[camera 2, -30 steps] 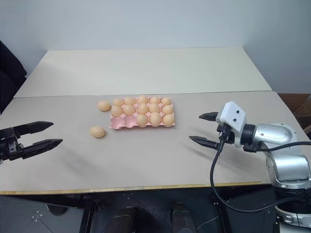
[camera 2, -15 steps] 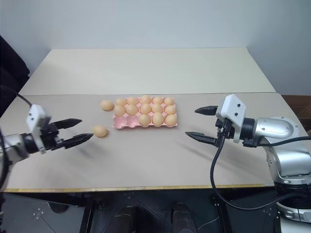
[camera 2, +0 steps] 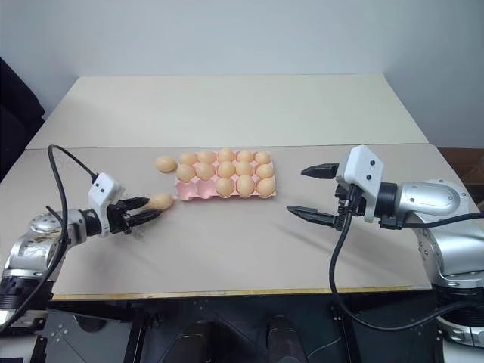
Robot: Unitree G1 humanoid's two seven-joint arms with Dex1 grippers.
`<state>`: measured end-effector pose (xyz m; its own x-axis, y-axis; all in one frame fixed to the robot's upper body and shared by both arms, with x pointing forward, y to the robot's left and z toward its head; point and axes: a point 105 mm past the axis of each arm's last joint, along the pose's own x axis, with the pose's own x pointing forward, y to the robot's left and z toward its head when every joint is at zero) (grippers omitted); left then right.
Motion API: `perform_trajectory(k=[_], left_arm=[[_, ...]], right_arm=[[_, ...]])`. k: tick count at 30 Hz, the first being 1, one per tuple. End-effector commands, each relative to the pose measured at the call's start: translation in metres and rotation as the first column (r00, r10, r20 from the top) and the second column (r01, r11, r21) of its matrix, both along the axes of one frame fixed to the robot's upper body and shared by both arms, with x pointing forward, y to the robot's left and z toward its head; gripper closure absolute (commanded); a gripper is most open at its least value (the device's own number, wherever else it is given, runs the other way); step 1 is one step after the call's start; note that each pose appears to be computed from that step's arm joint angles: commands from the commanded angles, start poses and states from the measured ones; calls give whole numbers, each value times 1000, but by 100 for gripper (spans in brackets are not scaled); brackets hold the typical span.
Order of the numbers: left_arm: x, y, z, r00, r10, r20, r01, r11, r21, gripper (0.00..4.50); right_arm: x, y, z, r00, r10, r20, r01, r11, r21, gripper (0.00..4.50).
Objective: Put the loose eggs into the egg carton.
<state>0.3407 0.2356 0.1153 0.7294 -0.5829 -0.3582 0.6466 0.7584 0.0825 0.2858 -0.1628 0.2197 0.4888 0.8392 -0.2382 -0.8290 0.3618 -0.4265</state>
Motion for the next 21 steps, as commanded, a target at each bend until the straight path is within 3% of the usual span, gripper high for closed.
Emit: perform_trajectory(k=[1, 11, 15, 20, 21], left_arm=[[2, 4, 15, 998, 2, 68, -2, 1000, 3, 256], [-23, 17, 34, 994, -68, 88, 66, 997, 28, 256], [-33, 12, 43, 993, -117, 27, 119, 991, -61, 168], [-35, -1, 47, 982, -169, 80, 171, 985, -18, 5], [-35, -4, 46, 981, -173, 89, 173, 985, -2, 2]], right_arm=[[-5, -2, 13, 999, 3, 45, -3, 1000, 2, 3], [-3, -1, 12, 999, 9, 48, -9, 1000, 2, 3], [-1, 1, 13, 999, 9, 52, -9, 1000, 8, 3], [-2, 2, 13, 998, 5, 55, -6, 1000, 16, 3], [-2, 2, 13, 998, 4, 55, -5, 1000, 18, 3]])
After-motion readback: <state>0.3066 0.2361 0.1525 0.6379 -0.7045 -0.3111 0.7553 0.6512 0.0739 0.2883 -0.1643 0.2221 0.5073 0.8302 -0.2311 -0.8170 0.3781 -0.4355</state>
